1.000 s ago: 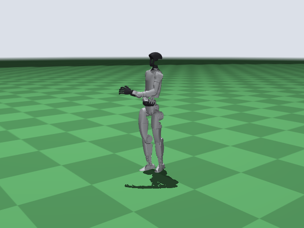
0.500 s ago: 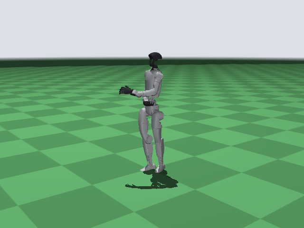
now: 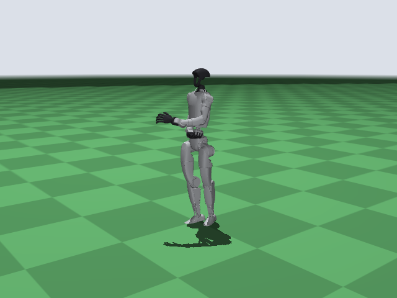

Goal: Upper body actions

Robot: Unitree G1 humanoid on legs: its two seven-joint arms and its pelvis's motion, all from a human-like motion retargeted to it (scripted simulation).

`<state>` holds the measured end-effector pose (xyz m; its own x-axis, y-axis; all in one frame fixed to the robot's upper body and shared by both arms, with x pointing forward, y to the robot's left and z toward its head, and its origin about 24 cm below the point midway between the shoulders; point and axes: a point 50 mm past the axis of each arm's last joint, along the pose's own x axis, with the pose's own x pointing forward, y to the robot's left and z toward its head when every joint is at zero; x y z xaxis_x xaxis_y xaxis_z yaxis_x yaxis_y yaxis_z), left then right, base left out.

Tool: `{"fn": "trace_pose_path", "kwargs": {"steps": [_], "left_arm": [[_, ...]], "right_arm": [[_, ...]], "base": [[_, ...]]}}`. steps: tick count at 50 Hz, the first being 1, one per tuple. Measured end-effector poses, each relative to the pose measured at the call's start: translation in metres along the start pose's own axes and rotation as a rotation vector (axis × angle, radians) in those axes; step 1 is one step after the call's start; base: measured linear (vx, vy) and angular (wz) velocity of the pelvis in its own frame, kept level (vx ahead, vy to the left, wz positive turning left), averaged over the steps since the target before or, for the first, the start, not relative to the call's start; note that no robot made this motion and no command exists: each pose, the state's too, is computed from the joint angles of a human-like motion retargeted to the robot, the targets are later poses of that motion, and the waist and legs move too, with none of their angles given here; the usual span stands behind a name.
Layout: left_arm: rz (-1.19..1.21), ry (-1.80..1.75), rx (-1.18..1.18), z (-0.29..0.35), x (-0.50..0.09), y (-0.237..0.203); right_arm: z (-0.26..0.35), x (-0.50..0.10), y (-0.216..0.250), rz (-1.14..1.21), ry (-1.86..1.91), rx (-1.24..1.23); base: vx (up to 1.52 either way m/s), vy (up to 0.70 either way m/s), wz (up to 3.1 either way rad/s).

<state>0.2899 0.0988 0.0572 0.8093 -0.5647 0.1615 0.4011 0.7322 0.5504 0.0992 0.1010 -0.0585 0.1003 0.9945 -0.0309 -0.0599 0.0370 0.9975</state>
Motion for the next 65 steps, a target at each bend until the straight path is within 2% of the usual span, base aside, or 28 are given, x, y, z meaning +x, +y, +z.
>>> {"fn": "trace_pose_path", "kwargs": {"steps": [8, 15, 26, 32, 38, 45, 50, 54, 58, 62, 65], "left_arm": [[0.109, 0.011, 0.037, -0.002, 0.000, 0.014], [0.244, 0.154, 0.013, -0.029, -0.016, 0.020], [0.452, 0.563, -0.316, -0.098, -0.097, 0.013], [0.559, 0.870, -0.469, -0.129, -0.173, -0.027], [0.534, 1.250, -0.620, -0.140, -0.247, -0.086], [0.485, 1.588, -0.904, -0.122, -0.301, -0.152], [0.406, 1.864, -1.185, -0.088, -0.344, -0.195], [0.333, 1.990, -1.443, -0.060, -0.365, -0.217], [0.411, 1.954, -1.439, -0.067, -0.353, -0.217], [0.364, 1.896, -1.322, -0.089, -0.332, -0.196], [0.267, 1.831, -1.203, -0.110, -0.307, -0.170]], "right_arm": [[0.006, -0.002, 0.003, 0.010, 0.099, -0.117], [0.000, -0.017, -0.008, 0.004, 0.242, -0.183], [0.004, -0.045, -0.034, -0.163, 0.181, -0.158], [0.008, -0.057, -0.045, -0.258, 0.110, -0.143], [0.014, -0.062, -0.049, -0.328, 0.065, -0.151], [0.043, -0.061, -0.041, -0.336, -0.017, -0.224], [0.076, -0.078, -0.041, -0.401, -0.067, -0.436], [0.081, -0.120, -0.065, -0.618, 0.059, -0.719], [0.084, -0.188, -0.096, -1.053, 0.282, -0.940], [0.047, -0.265, -0.117, -1.476, 0.506, -0.898], [0.005, -0.312, -0.121, -1.606, 0.571, -0.710]], "base": [[0.07, -0.02, 0.15], [0.22, 0.02, 0.43], [0.16, 0.05, 0.28], [0.26, 0.08, 0.07], [0.37, 0.03, 0.08], [0.54, 0.05, 0.25], [0.80, 0.10, 0.09], [0.89, 0.09, -0.25], [0.75, 0.13, 0.50], [0.73, 0.10, 0.74], [0.68, 0.01, 1.24]]}}
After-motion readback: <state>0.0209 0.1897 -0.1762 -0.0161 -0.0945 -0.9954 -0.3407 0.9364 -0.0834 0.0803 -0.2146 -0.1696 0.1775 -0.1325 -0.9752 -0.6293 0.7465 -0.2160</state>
